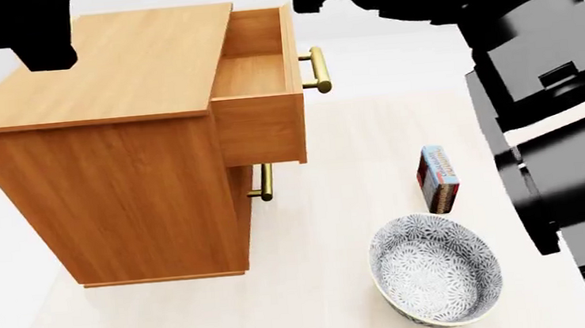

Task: Put the chocolate pudding in the top drawer of the cabinet and close it.

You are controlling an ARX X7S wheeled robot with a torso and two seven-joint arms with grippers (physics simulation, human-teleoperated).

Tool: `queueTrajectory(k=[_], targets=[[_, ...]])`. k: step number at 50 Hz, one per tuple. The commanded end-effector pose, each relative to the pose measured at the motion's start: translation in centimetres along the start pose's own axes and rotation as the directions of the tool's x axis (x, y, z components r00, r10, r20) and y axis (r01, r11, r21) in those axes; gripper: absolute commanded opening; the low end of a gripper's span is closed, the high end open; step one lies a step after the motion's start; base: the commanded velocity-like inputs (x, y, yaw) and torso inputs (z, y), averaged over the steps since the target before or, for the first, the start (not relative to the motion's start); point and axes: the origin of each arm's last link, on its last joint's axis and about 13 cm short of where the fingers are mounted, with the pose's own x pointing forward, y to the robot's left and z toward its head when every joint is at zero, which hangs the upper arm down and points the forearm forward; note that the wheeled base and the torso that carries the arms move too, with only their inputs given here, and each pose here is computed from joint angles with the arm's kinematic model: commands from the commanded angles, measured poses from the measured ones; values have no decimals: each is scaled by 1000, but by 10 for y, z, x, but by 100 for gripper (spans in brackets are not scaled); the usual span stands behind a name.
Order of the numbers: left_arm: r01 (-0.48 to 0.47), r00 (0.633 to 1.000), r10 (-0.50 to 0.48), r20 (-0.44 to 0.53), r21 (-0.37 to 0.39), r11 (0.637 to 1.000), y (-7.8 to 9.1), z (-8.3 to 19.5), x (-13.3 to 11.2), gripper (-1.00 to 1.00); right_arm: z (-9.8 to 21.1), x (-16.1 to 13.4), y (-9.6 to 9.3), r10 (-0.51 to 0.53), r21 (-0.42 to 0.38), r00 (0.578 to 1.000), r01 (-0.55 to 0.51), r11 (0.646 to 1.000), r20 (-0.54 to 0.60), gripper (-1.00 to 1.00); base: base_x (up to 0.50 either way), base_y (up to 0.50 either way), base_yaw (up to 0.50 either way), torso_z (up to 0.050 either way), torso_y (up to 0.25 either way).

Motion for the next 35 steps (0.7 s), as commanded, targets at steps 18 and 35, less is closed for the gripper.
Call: queueTrajectory(k=[18,35], targets=[[4,1000,-4,19,-21,1000,6,-7,-11,100,-10,-1,37,43,-51,996,-47,998,-73,100,0,0,0,0,0],[-8,1000,9,24,-34,999,11,-10,-21,100,-27,4,45,19,-112,994,-31,993,-110,100,0,0,0,0,0]])
